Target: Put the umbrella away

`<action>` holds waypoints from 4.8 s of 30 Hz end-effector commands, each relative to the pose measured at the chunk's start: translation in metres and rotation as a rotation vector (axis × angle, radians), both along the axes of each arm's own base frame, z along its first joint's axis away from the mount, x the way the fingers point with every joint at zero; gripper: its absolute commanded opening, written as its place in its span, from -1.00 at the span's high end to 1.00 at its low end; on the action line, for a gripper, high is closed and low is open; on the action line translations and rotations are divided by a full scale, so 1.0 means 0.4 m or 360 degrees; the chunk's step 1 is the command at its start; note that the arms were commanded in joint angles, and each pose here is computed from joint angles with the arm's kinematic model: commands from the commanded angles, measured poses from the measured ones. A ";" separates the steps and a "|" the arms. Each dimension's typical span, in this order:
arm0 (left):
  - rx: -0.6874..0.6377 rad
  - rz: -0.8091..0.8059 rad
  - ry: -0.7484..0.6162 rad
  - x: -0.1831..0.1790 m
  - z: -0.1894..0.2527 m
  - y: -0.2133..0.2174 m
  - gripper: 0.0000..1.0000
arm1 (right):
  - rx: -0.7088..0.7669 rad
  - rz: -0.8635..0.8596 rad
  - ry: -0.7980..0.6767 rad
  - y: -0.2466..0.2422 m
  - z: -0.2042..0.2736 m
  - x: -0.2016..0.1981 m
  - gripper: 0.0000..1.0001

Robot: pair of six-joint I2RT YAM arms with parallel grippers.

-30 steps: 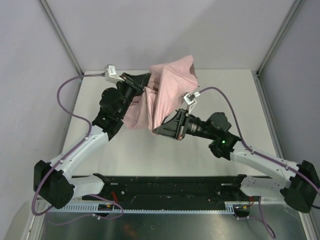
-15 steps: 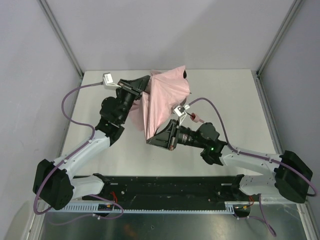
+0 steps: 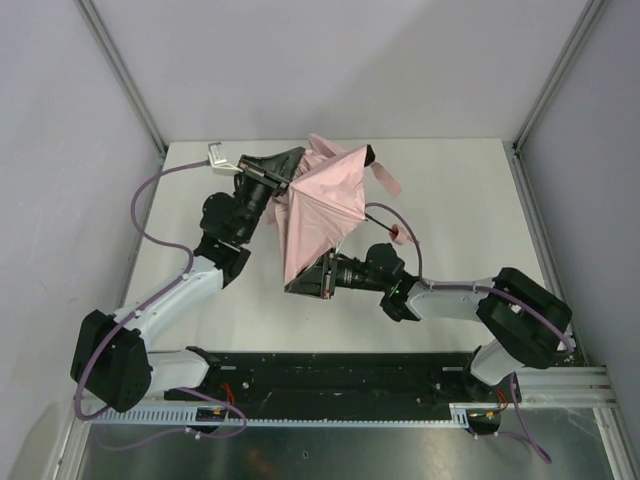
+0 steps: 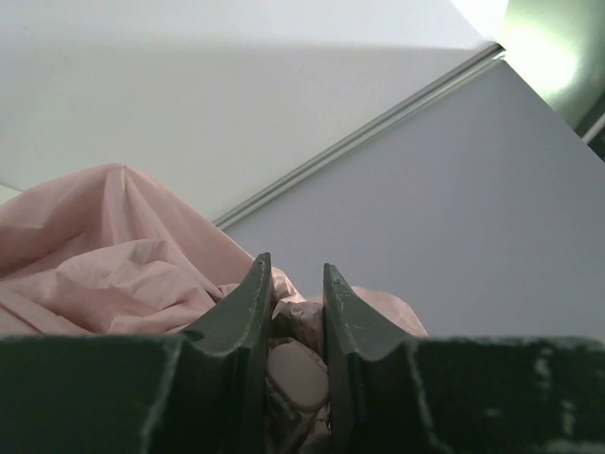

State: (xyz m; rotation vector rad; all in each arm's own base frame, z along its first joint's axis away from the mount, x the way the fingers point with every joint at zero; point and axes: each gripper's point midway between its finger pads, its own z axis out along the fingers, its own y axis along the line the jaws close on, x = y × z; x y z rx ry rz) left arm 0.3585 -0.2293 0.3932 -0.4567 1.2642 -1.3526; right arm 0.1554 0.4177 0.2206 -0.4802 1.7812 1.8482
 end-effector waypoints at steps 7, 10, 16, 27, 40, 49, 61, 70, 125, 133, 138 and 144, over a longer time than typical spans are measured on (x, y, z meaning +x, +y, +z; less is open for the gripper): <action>0.0070 -0.0109 -0.0449 -0.123 0.129 0.009 1.00 | -0.0250 -0.0096 -0.0185 -0.112 0.064 -0.018 -0.33; 0.0176 -0.0113 -0.0543 -0.124 0.143 0.009 1.00 | -0.0440 -0.0100 -0.0215 -0.179 0.037 -0.055 -0.75; 0.0306 -0.0222 -0.0668 -0.125 0.164 0.002 1.00 | -0.0749 -0.0227 -0.0220 -0.336 -0.003 -0.083 -0.85; 0.0563 -0.0715 -0.0805 -0.212 0.090 -0.071 1.00 | -0.0730 -0.0891 -0.0630 -0.581 0.331 0.137 -0.87; 0.0706 -0.0903 -0.0853 -0.278 0.045 -0.102 1.00 | -0.0437 -0.0537 -0.0778 -0.405 0.453 0.145 -0.99; 0.0715 -0.0893 -0.0916 -0.308 0.086 -0.133 1.00 | -0.0642 -0.0549 -0.0805 -0.277 0.358 0.160 -0.99; 0.0612 -0.1029 -0.1083 -0.419 0.188 -0.185 1.00 | -0.0462 -0.0328 -0.0947 -0.187 0.332 0.139 -0.99; 0.0583 -0.1099 -0.1108 -0.449 0.206 -0.201 1.00 | -0.0277 -0.0191 -0.0989 -0.169 0.321 0.101 -0.92; 0.1028 -0.1292 -0.0452 -0.423 -0.017 -0.239 0.76 | -0.0069 -0.0081 -0.1014 -0.314 0.328 0.081 1.00; 0.0873 -0.1227 -0.0717 -0.439 0.044 -0.277 0.91 | 0.0024 0.0056 -0.0991 -0.310 0.352 0.035 0.75; 0.0830 -0.1181 -0.0795 -0.464 0.053 -0.283 0.94 | 0.0121 0.0090 -0.0959 -0.297 0.386 0.020 0.27; 0.0752 -0.1128 -0.0857 -0.482 0.068 -0.294 0.97 | 0.0201 0.0163 -0.0932 -0.250 0.389 0.003 -0.11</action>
